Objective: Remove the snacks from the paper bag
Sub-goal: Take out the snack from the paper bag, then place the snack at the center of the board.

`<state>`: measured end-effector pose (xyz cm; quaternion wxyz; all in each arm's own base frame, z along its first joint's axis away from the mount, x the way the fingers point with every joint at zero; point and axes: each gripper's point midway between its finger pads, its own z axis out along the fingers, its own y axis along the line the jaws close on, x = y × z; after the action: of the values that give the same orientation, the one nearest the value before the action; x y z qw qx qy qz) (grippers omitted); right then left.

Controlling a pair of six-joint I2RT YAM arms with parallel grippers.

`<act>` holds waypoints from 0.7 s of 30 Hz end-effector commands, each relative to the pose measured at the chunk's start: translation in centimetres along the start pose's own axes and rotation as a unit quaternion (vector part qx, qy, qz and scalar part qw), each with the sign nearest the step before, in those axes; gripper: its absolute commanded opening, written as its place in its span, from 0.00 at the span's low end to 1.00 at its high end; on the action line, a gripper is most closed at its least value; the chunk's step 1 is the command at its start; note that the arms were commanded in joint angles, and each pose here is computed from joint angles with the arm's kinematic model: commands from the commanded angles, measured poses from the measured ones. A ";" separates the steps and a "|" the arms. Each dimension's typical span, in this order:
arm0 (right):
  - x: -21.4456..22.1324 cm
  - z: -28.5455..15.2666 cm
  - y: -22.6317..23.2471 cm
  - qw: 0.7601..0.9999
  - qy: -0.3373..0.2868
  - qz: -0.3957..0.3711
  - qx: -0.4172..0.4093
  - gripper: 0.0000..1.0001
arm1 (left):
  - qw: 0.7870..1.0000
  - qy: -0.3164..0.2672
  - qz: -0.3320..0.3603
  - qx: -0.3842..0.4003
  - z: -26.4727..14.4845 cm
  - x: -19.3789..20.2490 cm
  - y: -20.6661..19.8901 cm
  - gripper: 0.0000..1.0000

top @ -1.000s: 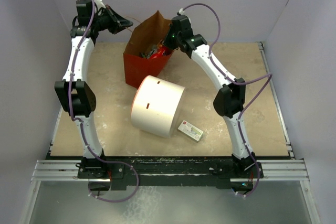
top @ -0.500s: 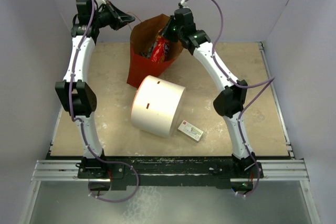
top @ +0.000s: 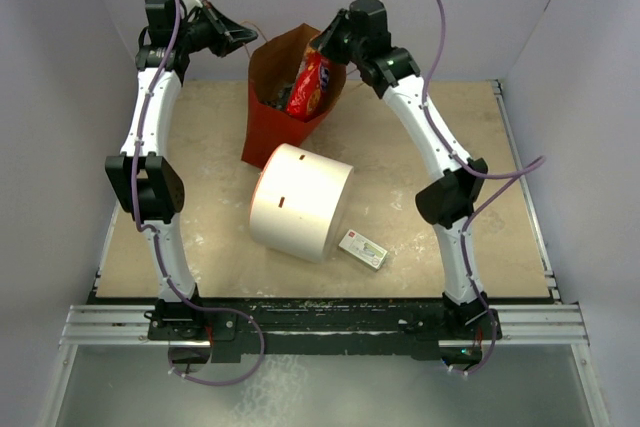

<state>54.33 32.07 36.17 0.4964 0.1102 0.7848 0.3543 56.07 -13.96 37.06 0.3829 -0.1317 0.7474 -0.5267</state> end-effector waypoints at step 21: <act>-26.6 -26.2 0.6 0.937 -0.347 -0.026 0.012 0.00 | 0.999 -0.024 0.038 0.027 -1.6 -1.1 -3.6 0.00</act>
<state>49.61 12.23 54.08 0.6557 0.1973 0.6612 0.3064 56.21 -13.81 36.84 0.3834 -0.1383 0.7493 -0.5220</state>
